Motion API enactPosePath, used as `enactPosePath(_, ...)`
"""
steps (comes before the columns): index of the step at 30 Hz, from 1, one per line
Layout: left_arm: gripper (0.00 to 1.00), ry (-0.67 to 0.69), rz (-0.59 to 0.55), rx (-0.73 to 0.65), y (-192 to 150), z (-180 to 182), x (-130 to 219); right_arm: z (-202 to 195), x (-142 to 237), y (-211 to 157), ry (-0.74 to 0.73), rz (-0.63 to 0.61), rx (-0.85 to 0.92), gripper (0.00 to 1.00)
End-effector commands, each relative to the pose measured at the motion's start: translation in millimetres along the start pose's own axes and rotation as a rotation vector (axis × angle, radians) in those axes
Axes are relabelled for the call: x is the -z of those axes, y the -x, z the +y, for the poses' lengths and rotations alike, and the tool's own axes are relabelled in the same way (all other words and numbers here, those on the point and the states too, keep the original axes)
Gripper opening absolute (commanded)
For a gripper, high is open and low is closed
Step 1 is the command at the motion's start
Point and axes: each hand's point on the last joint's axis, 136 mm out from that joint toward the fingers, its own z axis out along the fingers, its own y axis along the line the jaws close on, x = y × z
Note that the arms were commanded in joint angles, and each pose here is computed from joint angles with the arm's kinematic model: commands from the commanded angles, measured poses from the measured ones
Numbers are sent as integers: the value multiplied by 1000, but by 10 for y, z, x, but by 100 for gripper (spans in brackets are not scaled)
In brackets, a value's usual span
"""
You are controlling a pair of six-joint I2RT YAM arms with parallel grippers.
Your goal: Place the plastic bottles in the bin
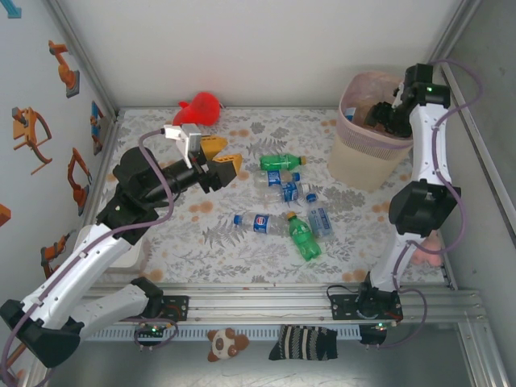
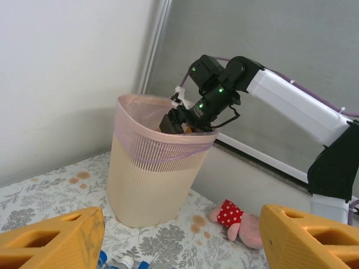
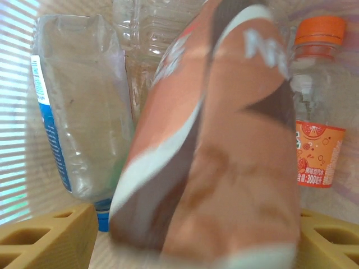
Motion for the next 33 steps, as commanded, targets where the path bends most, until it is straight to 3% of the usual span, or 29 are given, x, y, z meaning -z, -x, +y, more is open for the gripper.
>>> enactPosePath(1, 73, 41, 15, 35, -21, 79, -9, 4, 395, 59, -9, -78, 4, 77)
enactPosePath(11, 72, 263, 114, 240, -416, 573, -118, 113, 802, 64, 35, -162, -1, 76)
enactPosePath(19, 71, 552, 183, 567, -947, 1144, -158, 221, 1090, 37, 90, -232, -5, 76)
enactPosePath(24, 65, 808, 220, 796, -1321, 1465, -19, 244, 1216, 2, 106, -258, -2, 75)
enactPosePath(33, 62, 1103, 327, 1146, -1899, 1628, 245, 264, 1305, -29, 118, -281, 6, 75)
